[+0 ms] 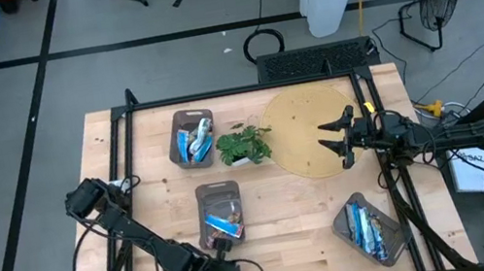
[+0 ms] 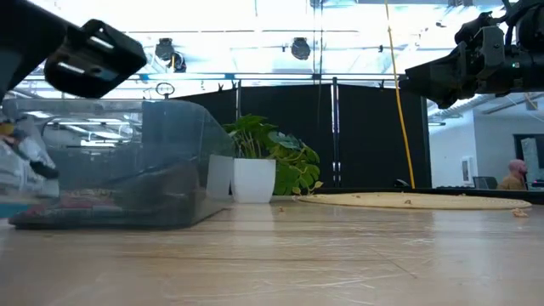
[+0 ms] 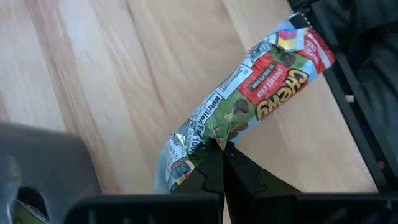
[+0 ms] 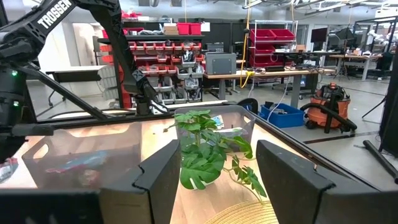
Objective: Pick and place Granola Bars by type
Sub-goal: Put the red granola bar into the bottom left black bin
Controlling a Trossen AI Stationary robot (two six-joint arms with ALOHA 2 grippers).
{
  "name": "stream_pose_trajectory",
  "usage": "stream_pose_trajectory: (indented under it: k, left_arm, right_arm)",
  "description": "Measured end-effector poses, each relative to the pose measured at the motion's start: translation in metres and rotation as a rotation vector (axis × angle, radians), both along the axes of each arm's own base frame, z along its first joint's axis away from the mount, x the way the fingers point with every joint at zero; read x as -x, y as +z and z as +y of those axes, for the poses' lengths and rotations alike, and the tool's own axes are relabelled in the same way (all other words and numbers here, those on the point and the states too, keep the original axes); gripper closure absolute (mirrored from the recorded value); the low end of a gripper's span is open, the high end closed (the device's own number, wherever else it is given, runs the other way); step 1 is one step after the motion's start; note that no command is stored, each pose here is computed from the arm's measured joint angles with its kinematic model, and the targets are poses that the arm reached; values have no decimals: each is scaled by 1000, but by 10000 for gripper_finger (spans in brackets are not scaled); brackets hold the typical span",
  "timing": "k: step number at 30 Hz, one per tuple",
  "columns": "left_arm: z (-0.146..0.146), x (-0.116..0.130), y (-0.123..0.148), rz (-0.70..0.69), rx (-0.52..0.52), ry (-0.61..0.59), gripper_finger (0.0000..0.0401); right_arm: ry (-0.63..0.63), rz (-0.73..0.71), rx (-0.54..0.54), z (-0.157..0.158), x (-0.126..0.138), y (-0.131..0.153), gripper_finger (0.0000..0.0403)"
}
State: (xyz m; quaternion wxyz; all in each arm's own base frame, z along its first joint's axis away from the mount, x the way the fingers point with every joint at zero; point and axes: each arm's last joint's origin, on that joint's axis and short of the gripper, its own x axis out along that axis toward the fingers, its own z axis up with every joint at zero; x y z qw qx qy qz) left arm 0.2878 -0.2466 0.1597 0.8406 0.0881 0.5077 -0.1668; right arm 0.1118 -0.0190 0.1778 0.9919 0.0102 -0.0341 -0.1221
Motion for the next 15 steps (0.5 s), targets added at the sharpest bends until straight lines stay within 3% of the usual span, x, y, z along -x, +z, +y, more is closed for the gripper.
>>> stream_pose_trajectory:
  k: [7,15]
  left_arm:
    - [-4,-6,24,-53,-34,-58,400]
    - [9,7,91,-202,-254,-71,400]
  right_arm:
    - [0,0,0,0,0,0,202]
    - [0,0,0,0,0,0,202]
